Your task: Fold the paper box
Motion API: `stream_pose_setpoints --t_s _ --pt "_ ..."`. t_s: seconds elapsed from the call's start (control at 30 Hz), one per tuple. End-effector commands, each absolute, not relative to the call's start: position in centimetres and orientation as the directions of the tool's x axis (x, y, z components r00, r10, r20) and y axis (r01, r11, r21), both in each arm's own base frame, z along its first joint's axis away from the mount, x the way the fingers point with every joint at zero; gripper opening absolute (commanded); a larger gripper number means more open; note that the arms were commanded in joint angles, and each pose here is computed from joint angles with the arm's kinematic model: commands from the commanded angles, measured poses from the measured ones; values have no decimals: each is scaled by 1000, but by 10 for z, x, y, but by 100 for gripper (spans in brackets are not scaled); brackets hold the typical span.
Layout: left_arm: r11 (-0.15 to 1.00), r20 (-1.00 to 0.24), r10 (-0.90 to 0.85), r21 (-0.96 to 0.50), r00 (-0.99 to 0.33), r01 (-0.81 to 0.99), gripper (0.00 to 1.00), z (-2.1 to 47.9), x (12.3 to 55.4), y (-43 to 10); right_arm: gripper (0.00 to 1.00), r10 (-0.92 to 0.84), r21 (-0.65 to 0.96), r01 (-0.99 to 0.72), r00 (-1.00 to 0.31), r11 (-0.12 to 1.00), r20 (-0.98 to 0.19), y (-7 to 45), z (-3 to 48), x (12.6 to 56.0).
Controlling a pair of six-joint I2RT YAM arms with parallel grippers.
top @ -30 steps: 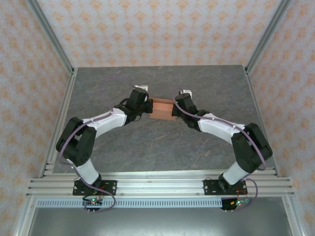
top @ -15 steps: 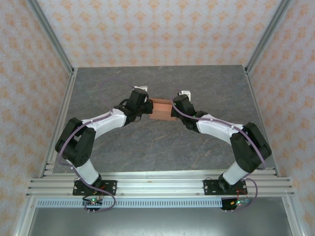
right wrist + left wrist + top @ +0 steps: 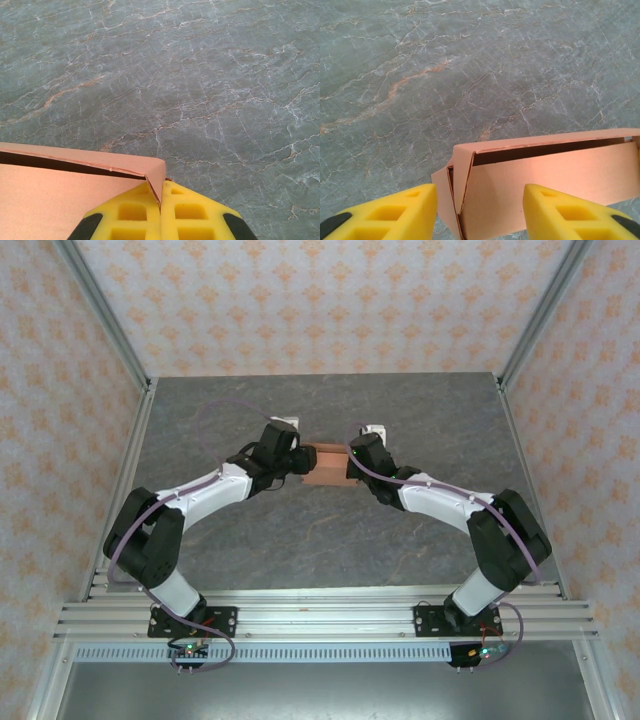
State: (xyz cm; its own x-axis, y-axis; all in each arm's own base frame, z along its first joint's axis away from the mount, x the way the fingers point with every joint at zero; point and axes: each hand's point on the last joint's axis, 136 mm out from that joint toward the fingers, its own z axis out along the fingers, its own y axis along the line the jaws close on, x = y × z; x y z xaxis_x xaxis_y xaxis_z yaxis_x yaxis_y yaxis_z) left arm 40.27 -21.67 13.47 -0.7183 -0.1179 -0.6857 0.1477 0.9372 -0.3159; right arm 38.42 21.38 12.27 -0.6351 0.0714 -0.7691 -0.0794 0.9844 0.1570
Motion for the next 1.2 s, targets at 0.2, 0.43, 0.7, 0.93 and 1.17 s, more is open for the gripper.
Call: stream_pose_setpoints --t_s 0.2,0.43,0.7,0.93,1.17 --pt "930 -695 -154 -342 -703 135 63 160 402 -209 0 -54 41 -103 -769 994 -637 202 71 350" --pt "868 -650 -278 -485 -707 104 70 178 416 -207 0 -59 35 -106 -766 994 -640 204 73 351" --pt "826 -589 -356 -562 -725 51 72 182 437 -204 0 -66 28 -110 -763 994 -643 205 74 352" --pt "825 -533 -380 -564 -756 -16 62 162 446 -202 0 -63 31 -109 -762 994 -645 205 75 352" --pt "801 -496 -407 -597 -767 -39 50 154 446 -205 0 -63 28 -106 -763 994 -643 204 74 351"
